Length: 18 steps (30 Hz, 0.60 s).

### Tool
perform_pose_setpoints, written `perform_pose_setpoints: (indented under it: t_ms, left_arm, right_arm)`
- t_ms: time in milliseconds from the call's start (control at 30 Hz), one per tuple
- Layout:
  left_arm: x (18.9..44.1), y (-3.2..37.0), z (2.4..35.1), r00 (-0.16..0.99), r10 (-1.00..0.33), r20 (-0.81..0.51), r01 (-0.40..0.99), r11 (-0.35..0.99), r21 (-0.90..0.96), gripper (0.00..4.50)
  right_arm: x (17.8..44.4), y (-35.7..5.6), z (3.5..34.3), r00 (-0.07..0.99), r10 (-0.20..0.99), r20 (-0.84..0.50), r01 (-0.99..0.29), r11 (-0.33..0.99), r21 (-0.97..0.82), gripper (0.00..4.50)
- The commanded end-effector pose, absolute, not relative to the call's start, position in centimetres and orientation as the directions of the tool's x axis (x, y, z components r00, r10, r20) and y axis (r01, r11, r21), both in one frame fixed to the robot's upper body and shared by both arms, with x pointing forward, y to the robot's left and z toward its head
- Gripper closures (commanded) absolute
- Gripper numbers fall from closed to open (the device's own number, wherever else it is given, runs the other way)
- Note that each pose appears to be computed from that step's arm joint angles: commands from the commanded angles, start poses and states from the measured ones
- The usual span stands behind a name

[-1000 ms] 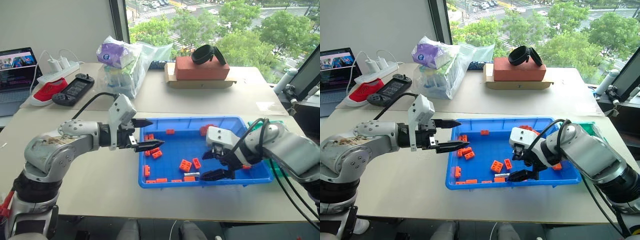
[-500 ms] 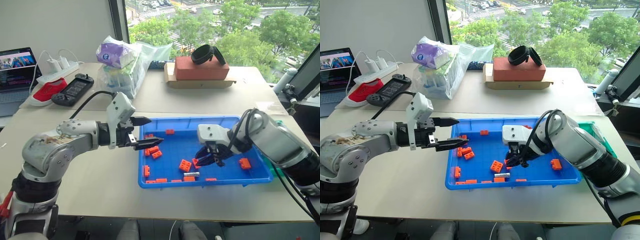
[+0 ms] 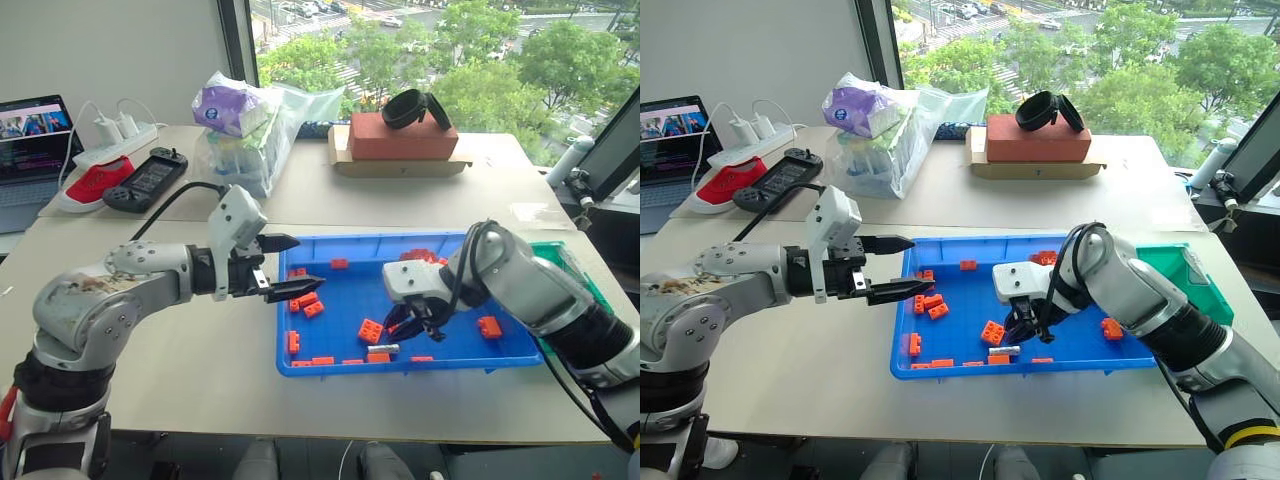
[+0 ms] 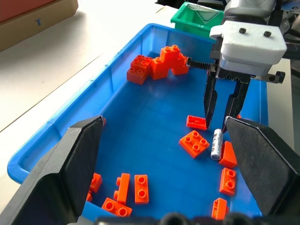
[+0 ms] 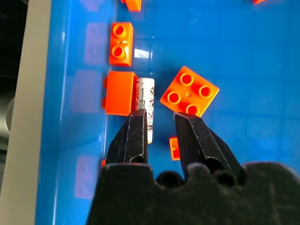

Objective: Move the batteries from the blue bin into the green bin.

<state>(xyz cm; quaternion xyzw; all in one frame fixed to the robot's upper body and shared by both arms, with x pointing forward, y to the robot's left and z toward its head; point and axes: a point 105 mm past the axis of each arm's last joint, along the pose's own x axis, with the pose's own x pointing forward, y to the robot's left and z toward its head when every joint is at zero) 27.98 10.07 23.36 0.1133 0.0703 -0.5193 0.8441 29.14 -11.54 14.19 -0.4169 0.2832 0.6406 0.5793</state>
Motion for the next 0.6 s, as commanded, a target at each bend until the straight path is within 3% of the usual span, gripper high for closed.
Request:
perform_pose_setpoints:
  t_ms: [33,300,600]
  left_arm:
    - [27.4,10.1,24.1,0.449,-0.864,-0.226,0.893,0.425,0.148,0.00]
    - [27.3,10.1,24.1,0.438,-0.868,-0.236,0.899,0.414,0.146,0.00]
    - [27.3,10.1,24.2,0.443,-0.866,-0.232,0.896,0.418,0.150,0.00]
  right_arm:
    - [28.9,-11.6,14.5,0.013,0.495,-0.869,-0.972,-0.197,-0.127,3.32]
    - [28.4,-12.1,13.1,-0.020,0.451,-0.892,-0.973,-0.216,-0.087,3.32]
    - [29.3,-11.6,11.8,0.015,0.435,-0.900,-0.976,-0.190,-0.108,3.32]
